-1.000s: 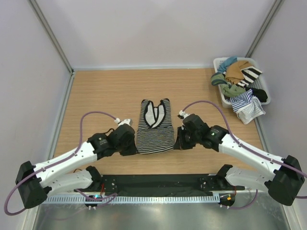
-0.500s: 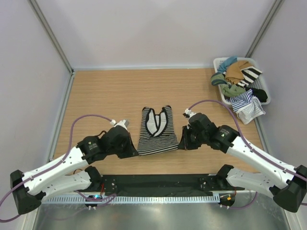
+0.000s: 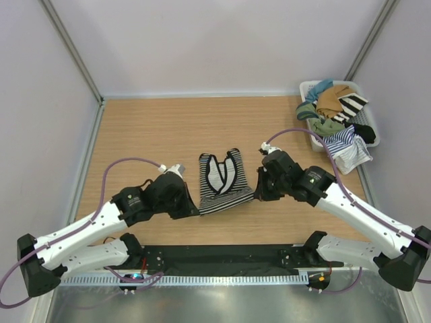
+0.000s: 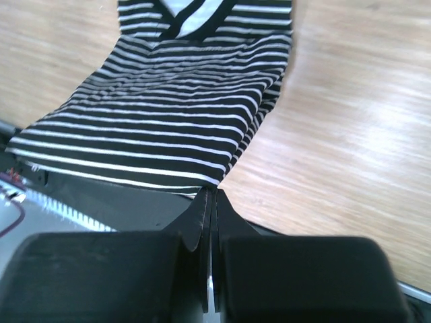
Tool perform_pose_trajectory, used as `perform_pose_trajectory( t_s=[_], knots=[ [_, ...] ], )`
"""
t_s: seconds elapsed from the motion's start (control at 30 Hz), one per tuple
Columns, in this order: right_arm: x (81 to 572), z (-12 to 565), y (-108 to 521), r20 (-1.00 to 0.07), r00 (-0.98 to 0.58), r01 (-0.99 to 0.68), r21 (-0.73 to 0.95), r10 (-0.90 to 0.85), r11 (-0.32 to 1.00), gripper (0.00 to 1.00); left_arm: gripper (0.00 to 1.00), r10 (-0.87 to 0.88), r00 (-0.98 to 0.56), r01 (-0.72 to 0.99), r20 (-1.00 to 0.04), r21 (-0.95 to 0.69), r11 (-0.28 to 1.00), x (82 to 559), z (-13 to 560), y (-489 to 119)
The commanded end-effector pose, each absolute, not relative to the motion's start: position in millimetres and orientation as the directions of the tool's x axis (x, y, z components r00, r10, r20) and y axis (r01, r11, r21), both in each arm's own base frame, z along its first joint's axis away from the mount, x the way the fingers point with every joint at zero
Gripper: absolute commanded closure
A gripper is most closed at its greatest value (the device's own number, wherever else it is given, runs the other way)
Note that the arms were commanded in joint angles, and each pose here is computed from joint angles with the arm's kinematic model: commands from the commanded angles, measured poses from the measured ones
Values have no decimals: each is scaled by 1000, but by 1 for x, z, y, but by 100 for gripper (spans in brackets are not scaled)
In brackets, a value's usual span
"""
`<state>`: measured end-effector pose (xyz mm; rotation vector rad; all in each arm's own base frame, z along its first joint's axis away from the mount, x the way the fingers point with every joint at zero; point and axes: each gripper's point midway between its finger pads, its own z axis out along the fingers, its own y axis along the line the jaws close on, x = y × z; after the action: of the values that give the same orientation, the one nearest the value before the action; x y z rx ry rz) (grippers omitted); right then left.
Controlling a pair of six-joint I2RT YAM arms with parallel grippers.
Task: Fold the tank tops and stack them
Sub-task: Fold the tank top
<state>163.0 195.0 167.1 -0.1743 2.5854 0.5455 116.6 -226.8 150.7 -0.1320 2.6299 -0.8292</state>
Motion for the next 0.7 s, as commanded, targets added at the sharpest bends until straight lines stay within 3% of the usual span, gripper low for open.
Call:
perform_pose_trajectory(
  t_s=[0.0,0.67],
  knots=[
    [183,175,184,-546,-837,-203,240,-41,949,99,98,-211,-909,44,-360,-586,809,129,169,-239],
    [250,191,187,-621,-782,-179,153,-47,972,99,100,-275,-889,4,-366,-608,794,189,178,-237]
  ],
)
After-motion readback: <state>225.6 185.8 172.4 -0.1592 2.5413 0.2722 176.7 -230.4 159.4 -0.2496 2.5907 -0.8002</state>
